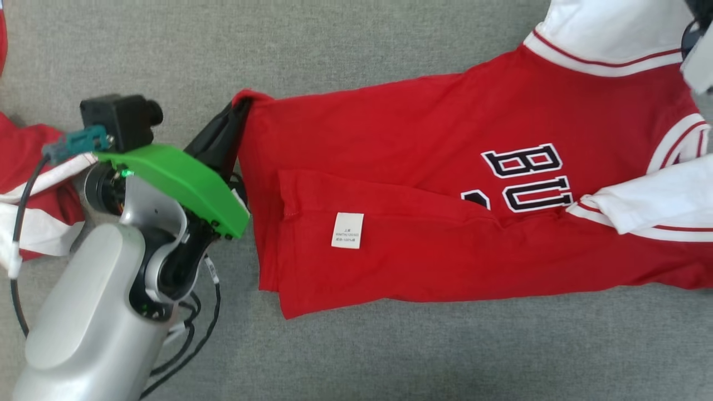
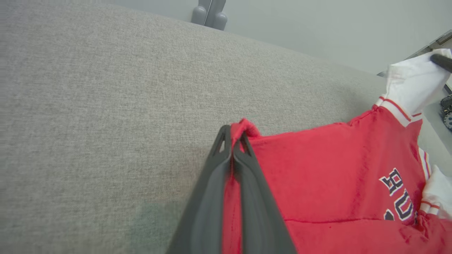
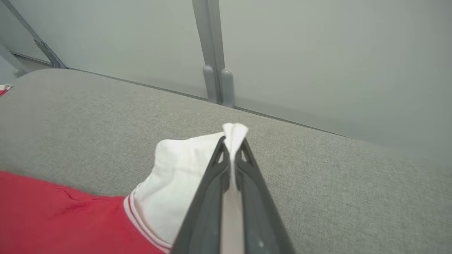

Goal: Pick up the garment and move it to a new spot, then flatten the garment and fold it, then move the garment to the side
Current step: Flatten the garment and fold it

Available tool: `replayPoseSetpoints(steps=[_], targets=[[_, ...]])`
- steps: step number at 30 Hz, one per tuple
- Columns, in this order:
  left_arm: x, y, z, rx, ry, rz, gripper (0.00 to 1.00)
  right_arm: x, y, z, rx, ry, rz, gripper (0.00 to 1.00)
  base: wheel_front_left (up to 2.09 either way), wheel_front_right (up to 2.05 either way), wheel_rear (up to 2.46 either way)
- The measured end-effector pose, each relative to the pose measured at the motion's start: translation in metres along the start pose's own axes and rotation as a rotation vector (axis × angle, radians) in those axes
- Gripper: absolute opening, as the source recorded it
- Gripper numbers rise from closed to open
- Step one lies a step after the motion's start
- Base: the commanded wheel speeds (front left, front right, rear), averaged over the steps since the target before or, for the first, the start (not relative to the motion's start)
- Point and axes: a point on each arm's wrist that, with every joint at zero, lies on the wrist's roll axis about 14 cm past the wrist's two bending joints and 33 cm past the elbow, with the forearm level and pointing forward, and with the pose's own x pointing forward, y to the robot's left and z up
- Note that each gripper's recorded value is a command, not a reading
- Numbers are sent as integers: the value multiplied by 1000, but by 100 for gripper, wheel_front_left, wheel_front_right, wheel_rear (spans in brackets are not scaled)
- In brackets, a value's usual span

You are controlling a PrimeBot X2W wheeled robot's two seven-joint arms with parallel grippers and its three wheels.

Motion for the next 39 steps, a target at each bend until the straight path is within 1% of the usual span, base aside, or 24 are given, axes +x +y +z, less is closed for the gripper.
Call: replayPoseSetpoints(steps=[2, 8, 11, 15, 18, 22, 26, 28, 29, 30, 31, 32, 34, 36, 39], targets=[[-8, -7, 1, -25, -16, -13, 0, -16, 3, -1, 9, -35, 4, 0, 0, 0, 0], [-44, -26, 1, -98, -67, -24, 0, -77, 11, -28, 89, -75, -20, 0, 0, 0, 0], [-60, -30, -3, -174, -83, -14, 0, -106, 17, -47, 131, -58, -44, 0, 0, 0, 0], [-71, -43, -20, -235, -55, -27, 0, -133, 24, -65, 190, -50, -85, 0, 0, 0, 0], [-78, -46, -28, -273, -48, -19, 0, -147, 26, -73, 218, -48, -112, 0, 0, 0, 0], [-85, -51, -45, -298, -15, -15, 0, -157, 30, -86, 241, -27, -135, 0, 0, 0, 0], [-91, -53, -51, -317, -18, -11, 0, -160, 28, -90, 236, -21, -152, 0, 0, 0, 0], [-94, -53, -57, -321, -6, -1, 0, -162, 24, -97, 210, 5, -170, 0, 0, 0, 0], [-95, -51, -63, -320, 4, 16, 15, -163, 22, -103, 194, 25, -179, 44, 0, 0, 0], [-96, -46, -68, -299, 10, 39, 29, -164, 20, -109, 188, 46, -188, 93, 0, 0, 0], [-97, -41, -70, -278, 6, 57, 54, -164, 20, -113, 182, 63, -189, 100, 0, 0, 0], [-98, -38, -73, -272, 6, 70, 100, -165, 20, -118, 172, 81, -190, 100, 0, 0, 0], [-101, -33, -80, -272, -3, 92, 100, -168, 19, -127, 151, 114, -199, 100, 0, 0, 0], [-104, -25, -86, -244, -12, 121, 100, -174, 16, -132, 140, 127, -215, 100, 0, 0, 0], [-112, -23, -95, -252, -25, 141, 100, -182, 9, -127, 108, 109, -245, 100, 0, 0, 0]])
